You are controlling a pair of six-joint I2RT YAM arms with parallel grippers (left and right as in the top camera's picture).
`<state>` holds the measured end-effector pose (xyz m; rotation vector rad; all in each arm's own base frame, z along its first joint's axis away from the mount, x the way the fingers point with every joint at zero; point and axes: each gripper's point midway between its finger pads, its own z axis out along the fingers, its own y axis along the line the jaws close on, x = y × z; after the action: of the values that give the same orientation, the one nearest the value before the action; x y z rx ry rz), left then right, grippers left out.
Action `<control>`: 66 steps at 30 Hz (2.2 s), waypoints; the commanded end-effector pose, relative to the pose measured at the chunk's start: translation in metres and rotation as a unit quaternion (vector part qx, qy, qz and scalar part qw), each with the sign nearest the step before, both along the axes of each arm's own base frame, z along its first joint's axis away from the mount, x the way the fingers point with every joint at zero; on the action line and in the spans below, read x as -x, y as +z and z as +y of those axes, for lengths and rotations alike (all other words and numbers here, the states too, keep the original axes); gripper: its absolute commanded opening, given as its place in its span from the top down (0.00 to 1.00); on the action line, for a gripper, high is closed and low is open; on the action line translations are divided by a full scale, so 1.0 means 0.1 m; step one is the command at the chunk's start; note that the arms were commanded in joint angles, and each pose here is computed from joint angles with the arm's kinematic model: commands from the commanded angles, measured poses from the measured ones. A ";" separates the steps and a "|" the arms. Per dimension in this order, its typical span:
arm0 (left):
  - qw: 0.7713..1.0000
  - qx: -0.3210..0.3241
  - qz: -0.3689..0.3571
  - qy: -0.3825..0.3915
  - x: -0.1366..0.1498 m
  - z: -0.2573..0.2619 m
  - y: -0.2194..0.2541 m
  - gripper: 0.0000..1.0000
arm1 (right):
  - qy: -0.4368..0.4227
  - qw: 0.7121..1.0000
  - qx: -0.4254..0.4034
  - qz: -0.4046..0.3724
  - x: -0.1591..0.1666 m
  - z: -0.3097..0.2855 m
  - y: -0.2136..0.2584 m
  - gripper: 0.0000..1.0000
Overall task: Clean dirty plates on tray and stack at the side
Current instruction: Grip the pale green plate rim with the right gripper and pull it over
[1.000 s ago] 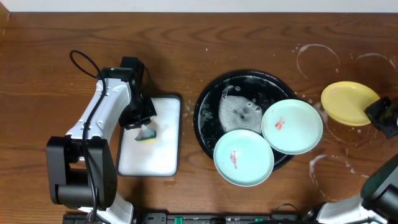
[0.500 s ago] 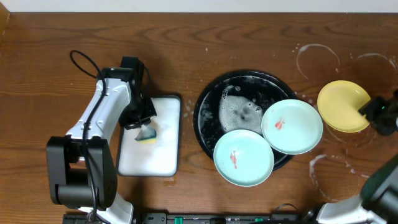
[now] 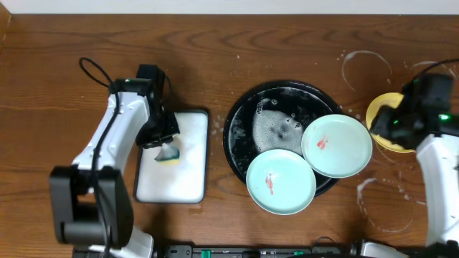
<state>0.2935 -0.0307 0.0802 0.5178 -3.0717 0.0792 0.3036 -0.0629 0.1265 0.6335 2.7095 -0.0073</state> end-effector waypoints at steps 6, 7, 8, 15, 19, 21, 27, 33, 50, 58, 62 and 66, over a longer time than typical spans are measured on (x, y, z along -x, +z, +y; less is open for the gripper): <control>0.994 0.011 -0.101 -0.025 0.02 0.00 0.58 0.92 | -0.047 0.998 0.025 0.031 0.24 -0.08 -0.69 0.60; 0.994 0.011 -0.106 -0.025 0.02 0.00 0.61 0.93 | -0.046 0.998 0.020 0.027 0.24 -0.06 -0.74 0.65; 0.994 0.011 -0.109 -0.025 0.02 0.00 0.62 0.92 | -0.043 0.999 0.013 0.021 0.23 -0.03 -0.79 0.70; 0.994 0.011 -0.103 -0.025 0.05 0.00 0.61 0.93 | -0.040 0.999 0.005 0.003 0.21 0.01 -0.92 0.77; 0.994 0.011 -0.102 -0.025 0.05 0.00 0.61 0.93 | -0.039 0.999 0.002 0.011 0.29 0.02 -1.02 0.80; 0.994 0.011 -0.101 -0.025 0.05 0.00 0.61 0.92 | -0.040 0.999 0.003 0.005 0.28 0.02 -1.04 0.96; 0.995 0.011 -0.098 -0.025 0.07 0.00 0.61 0.93 | -0.007 0.998 -0.026 -0.064 -0.04 0.13 -0.76 0.99; 0.995 0.011 -0.099 -0.025 0.06 0.00 0.61 0.92 | 0.076 0.977 -0.086 -0.178 -0.48 0.45 -0.26 0.99; 0.995 0.011 -0.098 -0.025 0.07 0.00 0.61 0.92 | 0.195 0.963 -0.099 -0.159 -0.83 1.33 -0.91 0.99; 0.995 0.011 -0.098 -0.025 0.07 0.00 0.61 0.92 | 0.241 0.957 -0.087 -0.135 -0.76 1.36 -0.73 0.64; 0.995 0.011 -0.099 -0.025 0.06 0.00 0.61 0.92 | 0.261 0.958 -0.067 -0.093 -0.74 1.31 -0.60 0.60; 0.995 0.011 -0.101 -0.025 0.05 0.00 0.61 0.92 | 0.245 0.963 -0.068 -0.090 -0.82 1.30 -0.59 0.60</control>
<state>0.2871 -0.0328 0.1410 0.4833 -3.2642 0.1800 0.3761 0.0674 0.0594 0.0024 2.6546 0.3700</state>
